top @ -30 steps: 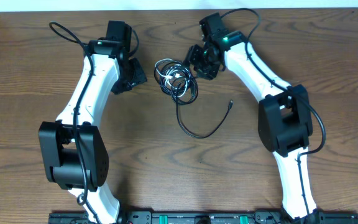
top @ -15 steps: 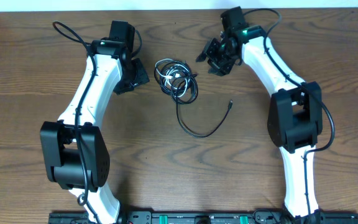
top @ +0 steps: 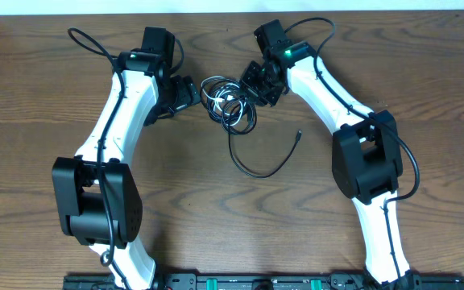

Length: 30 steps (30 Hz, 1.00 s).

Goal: Untangle cables

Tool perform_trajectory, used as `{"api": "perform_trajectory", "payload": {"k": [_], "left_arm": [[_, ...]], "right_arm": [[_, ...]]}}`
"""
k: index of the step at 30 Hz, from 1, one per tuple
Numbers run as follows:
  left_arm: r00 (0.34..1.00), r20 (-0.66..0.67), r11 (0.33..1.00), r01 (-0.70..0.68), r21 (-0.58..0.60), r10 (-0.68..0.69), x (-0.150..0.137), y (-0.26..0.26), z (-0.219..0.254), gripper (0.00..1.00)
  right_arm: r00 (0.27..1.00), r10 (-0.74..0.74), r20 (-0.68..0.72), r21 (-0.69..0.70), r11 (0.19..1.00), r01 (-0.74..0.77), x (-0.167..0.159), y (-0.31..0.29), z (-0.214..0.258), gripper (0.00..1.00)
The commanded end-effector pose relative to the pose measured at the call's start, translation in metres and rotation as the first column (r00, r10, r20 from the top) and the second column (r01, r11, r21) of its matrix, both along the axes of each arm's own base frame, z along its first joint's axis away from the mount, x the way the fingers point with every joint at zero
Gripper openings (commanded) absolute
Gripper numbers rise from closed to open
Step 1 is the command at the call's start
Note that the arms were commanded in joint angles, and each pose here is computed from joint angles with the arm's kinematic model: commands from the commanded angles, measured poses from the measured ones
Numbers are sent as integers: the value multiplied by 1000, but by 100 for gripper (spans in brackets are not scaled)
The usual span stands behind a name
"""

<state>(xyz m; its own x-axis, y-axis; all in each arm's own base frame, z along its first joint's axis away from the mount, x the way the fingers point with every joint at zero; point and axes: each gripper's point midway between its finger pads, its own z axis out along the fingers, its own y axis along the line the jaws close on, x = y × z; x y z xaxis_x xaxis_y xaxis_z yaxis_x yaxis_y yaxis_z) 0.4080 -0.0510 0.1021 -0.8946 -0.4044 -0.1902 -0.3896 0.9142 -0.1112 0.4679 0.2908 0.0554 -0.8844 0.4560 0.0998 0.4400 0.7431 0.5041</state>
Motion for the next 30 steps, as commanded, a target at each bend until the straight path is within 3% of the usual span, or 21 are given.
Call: {"api": "perform_trajectory", "payload": {"k": [1, 6, 15, 21, 28, 30], "left_arm": [[1000, -22, 1000, 0, 16, 1, -4, 3, -6, 98], [1000, -21, 1000, 0, 16, 1, -4, 3, -6, 98], [1000, -22, 1000, 0, 16, 1, -4, 3, -6, 98], [1000, -22, 1000, -1, 16, 1, -4, 3, -6, 98], [1000, -22, 1000, -1, 16, 1, -4, 3, -6, 98], [1000, -22, 1000, 0, 16, 1, -4, 3, -6, 98]], "right_arm": [[998, -61, -4, -52, 997, 61, 3, -9, -8, 26], [995, -103, 2, -90, 991, 102, 5, -14, -12, 22], [992, -123, 9, -91, 988, 123, 4, -5, -17, 34], [993, -113, 22, -90, 989, 114, 3, 1, -21, 36], [994, -113, 7, -106, 988, 113, 1, -1, -32, 25], [993, -111, 28, -123, 986, 114, 4, -4, -33, 11]]}}
